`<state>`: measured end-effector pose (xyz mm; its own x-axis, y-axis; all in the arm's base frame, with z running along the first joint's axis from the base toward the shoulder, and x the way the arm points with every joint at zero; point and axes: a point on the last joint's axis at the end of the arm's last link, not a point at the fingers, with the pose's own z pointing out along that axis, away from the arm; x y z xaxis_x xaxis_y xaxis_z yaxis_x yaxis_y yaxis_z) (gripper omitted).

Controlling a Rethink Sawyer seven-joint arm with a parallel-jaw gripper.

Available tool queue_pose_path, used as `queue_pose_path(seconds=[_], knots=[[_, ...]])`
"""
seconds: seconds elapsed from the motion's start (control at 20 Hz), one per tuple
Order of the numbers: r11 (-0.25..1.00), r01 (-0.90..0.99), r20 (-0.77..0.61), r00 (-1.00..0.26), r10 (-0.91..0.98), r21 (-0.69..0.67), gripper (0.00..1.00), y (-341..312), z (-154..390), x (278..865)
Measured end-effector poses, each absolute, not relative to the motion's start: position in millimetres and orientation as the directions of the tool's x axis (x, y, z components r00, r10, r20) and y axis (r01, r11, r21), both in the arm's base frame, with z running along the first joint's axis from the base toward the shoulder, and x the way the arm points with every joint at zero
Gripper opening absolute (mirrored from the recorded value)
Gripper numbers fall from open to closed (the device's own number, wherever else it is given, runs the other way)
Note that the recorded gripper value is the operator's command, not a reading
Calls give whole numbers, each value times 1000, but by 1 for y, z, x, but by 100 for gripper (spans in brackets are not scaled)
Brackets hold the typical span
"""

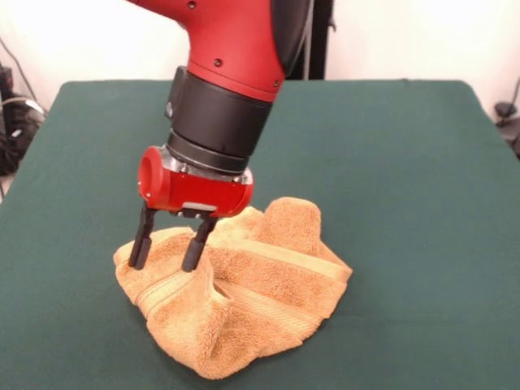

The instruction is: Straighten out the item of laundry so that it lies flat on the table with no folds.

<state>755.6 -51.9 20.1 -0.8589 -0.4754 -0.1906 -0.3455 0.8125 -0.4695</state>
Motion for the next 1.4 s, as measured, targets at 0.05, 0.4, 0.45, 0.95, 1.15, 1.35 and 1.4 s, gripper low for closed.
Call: queue_pose_path(seconds=[0.05,0.4,0.45,0.95,1.15,1.35,1.4], knots=[[819,-336,-195,-864,-465,-465,100,-57,20,756],[836,-306,-212,-874,-436,-456,100,-69,26,759],[836,-305,-214,-874,-436,-457,100,-69,27,760],[846,-296,-231,-874,-428,-444,100,-54,34,765],[843,-311,-221,-872,-437,-439,100,-35,35,764],[837,-338,-207,-865,-457,-431,100,-5,35,763],[835,-342,-206,-864,-460,-430,100,-2,35,763]])
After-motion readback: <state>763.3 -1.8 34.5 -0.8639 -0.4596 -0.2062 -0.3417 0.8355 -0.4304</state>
